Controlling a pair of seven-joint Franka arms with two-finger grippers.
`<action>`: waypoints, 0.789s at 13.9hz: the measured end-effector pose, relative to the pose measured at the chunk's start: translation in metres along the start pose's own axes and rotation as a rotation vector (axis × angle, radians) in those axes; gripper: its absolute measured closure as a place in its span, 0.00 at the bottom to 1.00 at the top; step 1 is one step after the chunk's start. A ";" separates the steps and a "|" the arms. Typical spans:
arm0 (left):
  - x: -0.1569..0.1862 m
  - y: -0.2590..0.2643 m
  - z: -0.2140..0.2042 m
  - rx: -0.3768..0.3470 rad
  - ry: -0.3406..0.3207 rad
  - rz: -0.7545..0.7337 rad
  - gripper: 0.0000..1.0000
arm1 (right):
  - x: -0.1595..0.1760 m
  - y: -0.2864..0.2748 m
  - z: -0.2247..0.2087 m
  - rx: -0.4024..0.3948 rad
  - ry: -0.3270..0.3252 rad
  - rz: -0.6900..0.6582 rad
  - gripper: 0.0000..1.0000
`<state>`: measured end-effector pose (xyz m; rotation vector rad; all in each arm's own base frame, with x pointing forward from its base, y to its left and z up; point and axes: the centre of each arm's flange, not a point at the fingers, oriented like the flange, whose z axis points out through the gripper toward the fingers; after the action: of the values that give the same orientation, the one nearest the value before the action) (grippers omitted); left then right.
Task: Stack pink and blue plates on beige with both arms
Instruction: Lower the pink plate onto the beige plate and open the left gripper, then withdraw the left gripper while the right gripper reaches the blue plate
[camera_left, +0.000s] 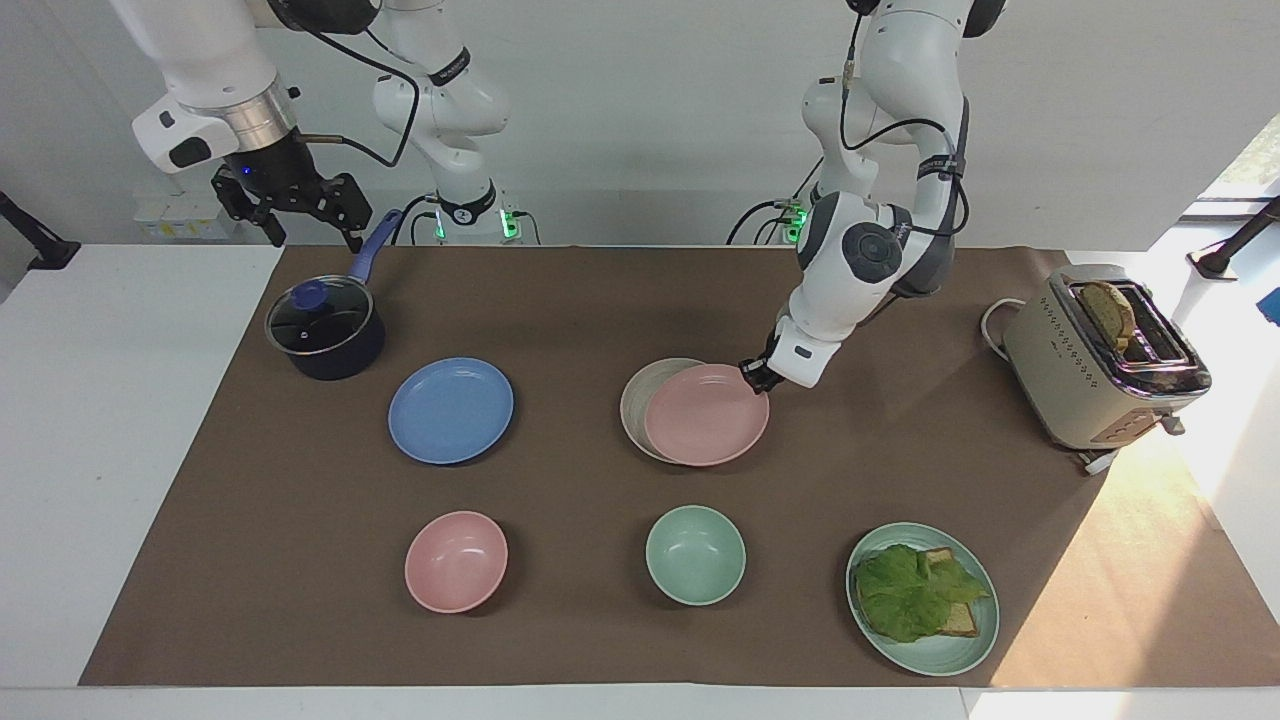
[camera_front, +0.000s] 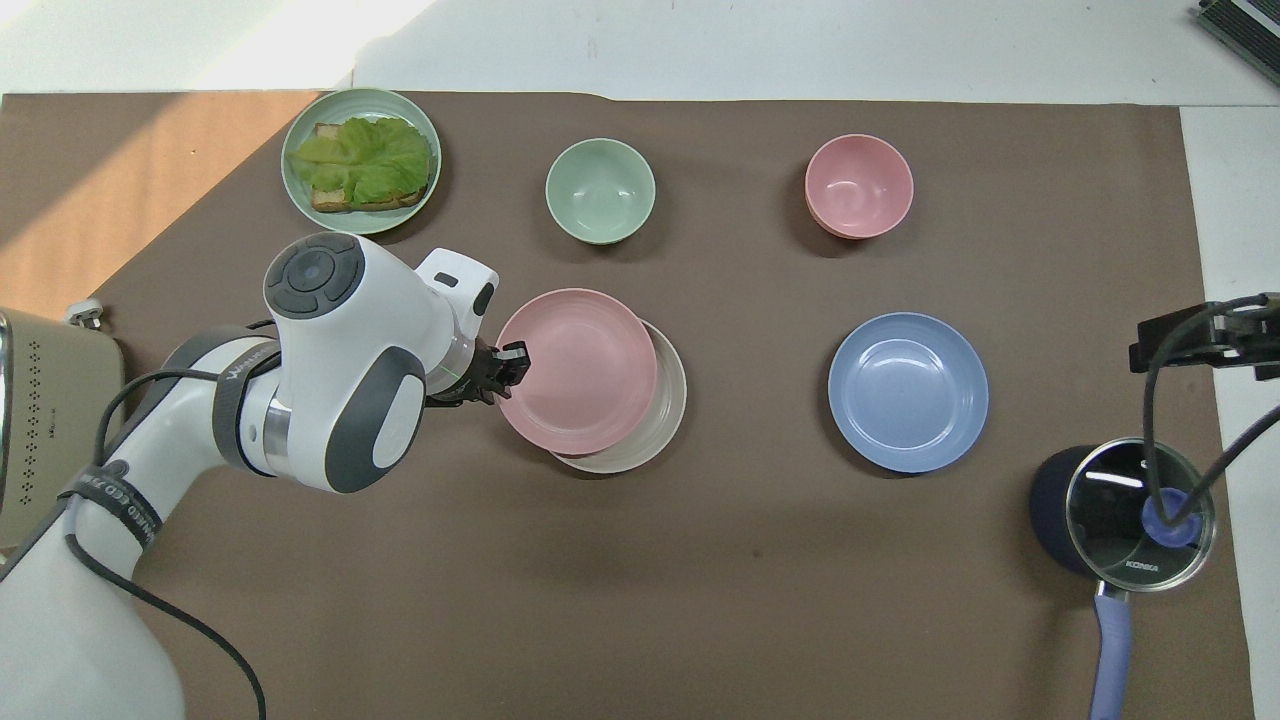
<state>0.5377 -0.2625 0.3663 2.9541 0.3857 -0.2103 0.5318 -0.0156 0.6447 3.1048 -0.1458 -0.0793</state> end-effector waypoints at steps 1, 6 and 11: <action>0.000 0.000 0.000 -0.001 0.001 0.000 0.55 | -0.001 0.000 0.000 0.000 -0.001 0.001 0.00; 0.009 -0.010 -0.003 -0.002 0.008 -0.023 0.00 | 0.000 0.000 0.000 0.001 0.024 0.001 0.00; 0.059 -0.080 -0.030 0.007 0.053 -0.004 0.00 | 0.010 0.002 0.021 0.005 0.062 -0.023 0.00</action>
<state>0.5764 -0.1669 0.3755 2.9716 0.3979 -0.1337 0.5406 -0.0190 0.6232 3.1103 -0.1087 0.0173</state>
